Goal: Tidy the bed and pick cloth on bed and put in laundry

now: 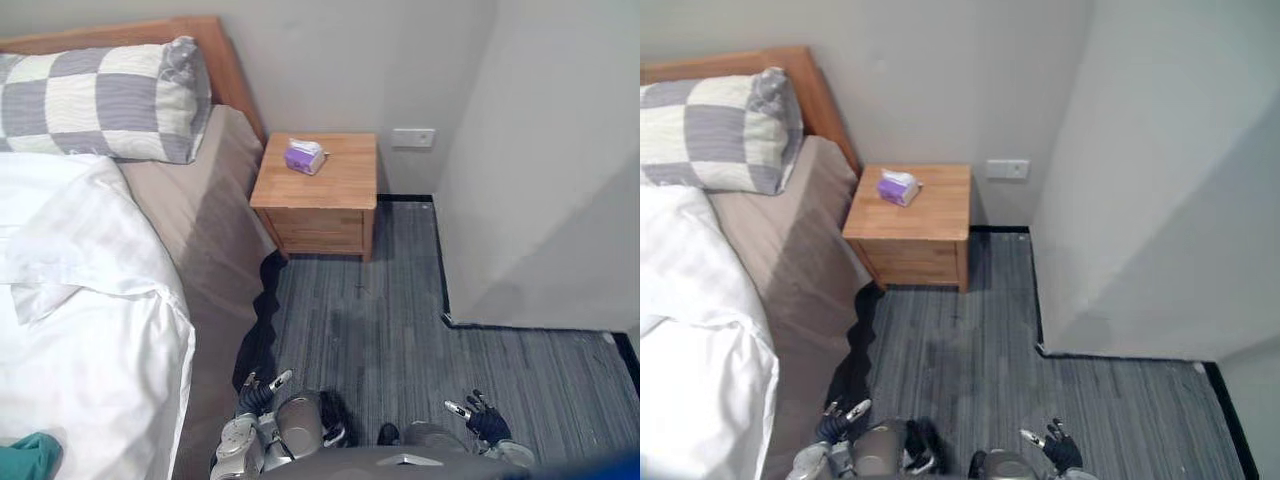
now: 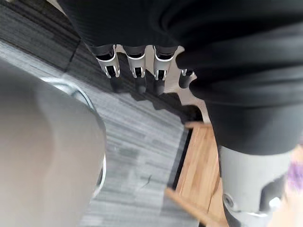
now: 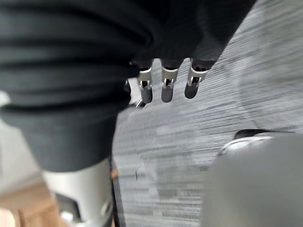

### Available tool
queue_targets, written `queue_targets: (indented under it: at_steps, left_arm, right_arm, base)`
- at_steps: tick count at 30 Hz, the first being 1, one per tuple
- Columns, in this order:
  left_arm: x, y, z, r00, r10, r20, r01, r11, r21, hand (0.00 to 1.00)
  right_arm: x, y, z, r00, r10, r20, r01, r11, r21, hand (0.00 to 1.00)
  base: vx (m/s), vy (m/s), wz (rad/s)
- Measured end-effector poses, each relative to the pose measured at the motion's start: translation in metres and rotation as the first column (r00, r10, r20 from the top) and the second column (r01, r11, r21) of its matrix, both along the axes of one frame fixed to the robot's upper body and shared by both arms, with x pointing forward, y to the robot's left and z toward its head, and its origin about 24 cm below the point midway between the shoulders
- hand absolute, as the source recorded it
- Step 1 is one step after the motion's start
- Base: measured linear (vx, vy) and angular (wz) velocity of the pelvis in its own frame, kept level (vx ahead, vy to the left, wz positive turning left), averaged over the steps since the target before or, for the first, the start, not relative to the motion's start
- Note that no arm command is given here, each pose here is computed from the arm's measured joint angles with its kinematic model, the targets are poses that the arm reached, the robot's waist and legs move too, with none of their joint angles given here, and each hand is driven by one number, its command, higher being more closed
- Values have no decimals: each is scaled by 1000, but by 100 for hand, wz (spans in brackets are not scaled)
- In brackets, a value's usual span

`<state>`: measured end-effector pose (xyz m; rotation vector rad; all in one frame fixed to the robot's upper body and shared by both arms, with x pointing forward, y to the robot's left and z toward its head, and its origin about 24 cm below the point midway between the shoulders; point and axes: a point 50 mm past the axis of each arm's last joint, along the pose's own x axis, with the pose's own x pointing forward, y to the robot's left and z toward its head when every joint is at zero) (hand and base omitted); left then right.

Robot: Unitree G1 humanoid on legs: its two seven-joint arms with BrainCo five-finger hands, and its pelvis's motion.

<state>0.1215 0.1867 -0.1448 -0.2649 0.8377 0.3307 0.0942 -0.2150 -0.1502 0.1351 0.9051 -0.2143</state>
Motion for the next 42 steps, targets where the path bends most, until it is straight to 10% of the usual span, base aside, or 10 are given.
queue_targets:
  at_steps: [11, 26, 34, 38, 42]
  left_arm:
    - [-18, 8, -10, 989, -34, -145, 37, 999, 21, 0]
    - [-23, 6, -8, 993, 86, -86, -91, 994, -67, 0]
    - [-49, 33, -9, 987, 87, -136, -86, 996, 7, 0]
    - [-67, 43, -9, 984, 50, -170, -44, 998, 36, 0]
    - [-81, 44, -10, 975, 3, -223, 8, 999, 50, 0]
  right_arm:
    - [36, 12, 7, 994, 104, 42, -104, 995, -1, 0]
    - [31, 29, 9, 966, -220, 135, 196, 966, 168, 0]
    - [21, -63, 58, 662, -626, 412, 692, 722, -16, 0]
    - [60, -136, 156, 544, -400, 737, 723, 670, -169, 0]
    - [103, -143, 220, 528, -157, 835, 643, 716, -272, 0]
  base:
    - [538, -59, 140]
    - [211, -325, 168]
    - [82, 16, 98]
    - [8, 35, 21]
    - [-46, -29, 9]
